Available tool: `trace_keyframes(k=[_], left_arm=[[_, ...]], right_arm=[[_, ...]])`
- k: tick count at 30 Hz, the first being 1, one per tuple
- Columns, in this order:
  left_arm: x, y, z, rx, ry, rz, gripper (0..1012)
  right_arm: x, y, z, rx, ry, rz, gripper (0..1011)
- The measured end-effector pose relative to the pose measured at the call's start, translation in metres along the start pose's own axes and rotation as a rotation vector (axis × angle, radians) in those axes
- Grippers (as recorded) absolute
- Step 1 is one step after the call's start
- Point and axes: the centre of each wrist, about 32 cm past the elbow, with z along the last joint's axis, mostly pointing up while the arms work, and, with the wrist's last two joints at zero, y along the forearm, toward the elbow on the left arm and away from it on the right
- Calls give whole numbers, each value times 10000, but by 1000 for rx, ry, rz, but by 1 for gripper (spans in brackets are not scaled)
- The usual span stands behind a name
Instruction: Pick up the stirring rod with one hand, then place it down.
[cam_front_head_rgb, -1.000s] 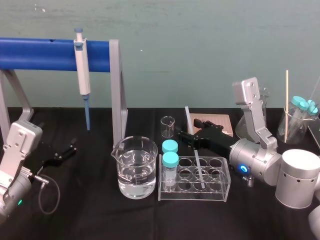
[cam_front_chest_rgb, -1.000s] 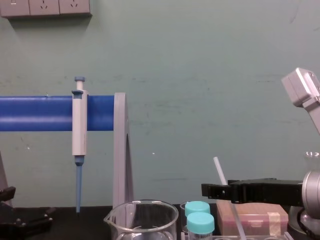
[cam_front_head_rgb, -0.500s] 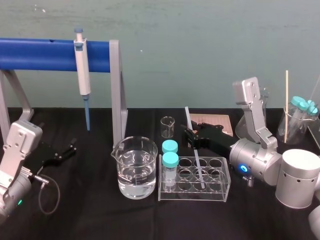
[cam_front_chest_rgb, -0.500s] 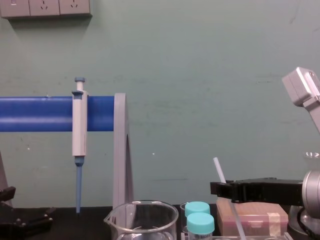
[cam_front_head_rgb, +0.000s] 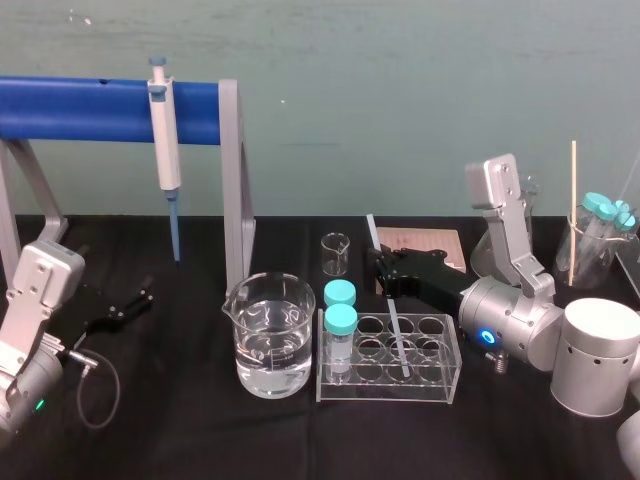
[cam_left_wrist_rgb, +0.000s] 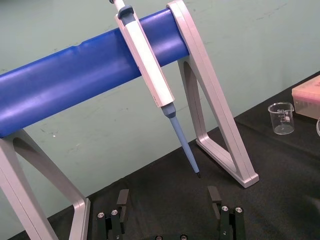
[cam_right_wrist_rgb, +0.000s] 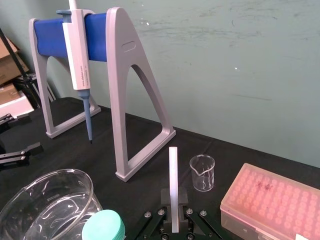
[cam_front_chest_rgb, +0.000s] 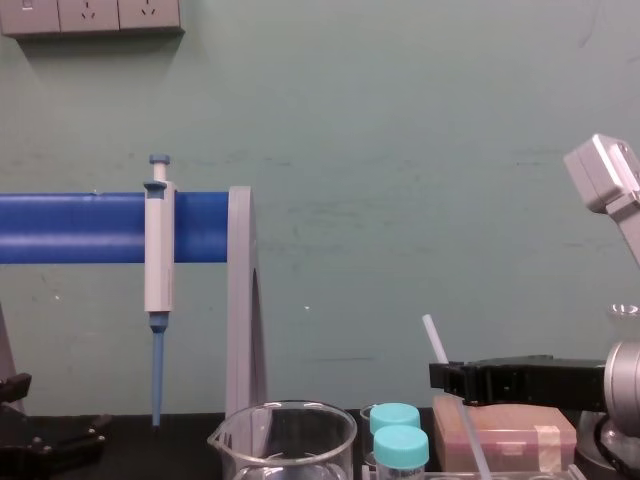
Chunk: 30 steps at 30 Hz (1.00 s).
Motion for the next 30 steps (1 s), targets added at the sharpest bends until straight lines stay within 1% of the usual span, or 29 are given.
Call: trace_keyframes(k=[1,4,7,8,9,12,13,15,16,19,23,25,27,28,30], left_arm=[[0,0,0,0,0,0,1000],[0,0,0,0,0,0,1000],[0,0,0,0,0,0,1000],[0,0,0,0,0,0,1000],[0,0,0,0,0,0,1000],[0,0,0,0,0,0,1000],[0,0,0,0,0,0,1000],[0,0,0,0,0,0,1000],[0,0,0,0,0,0,1000],[0,0,0,0,0,0,1000],[0,0,0,0,0,0,1000],[0,0,0,0,0,0,1000],[0,0,0,0,0,0,1000],[0,0,0,0,0,0,1000],[0,0,0,0,0,0,1000]], right_arm=[[0,0,0,0,0,0,72],[-13,-14,-25,28,-9,-2,72],[-43,-51,-74,96,-39,-7,72],[-49,-61,-85,110,-48,-8,72],[-61,-77,-109,141,-72,-10,72],[-77,-108,-160,188,-116,-9,72],[-84,-131,-191,220,-137,-5,72],[-89,-154,-227,248,-150,-2,72],[-88,-176,-257,275,-159,4,72],[-86,-208,-296,313,-161,15,72],[-84,-260,-344,370,-132,36,72],[-84,-274,-343,388,-126,36,72],[-81,-293,-312,413,-125,34,72],[-77,-311,-266,434,-128,32,72],[-66,-331,-213,454,-130,27,72]])
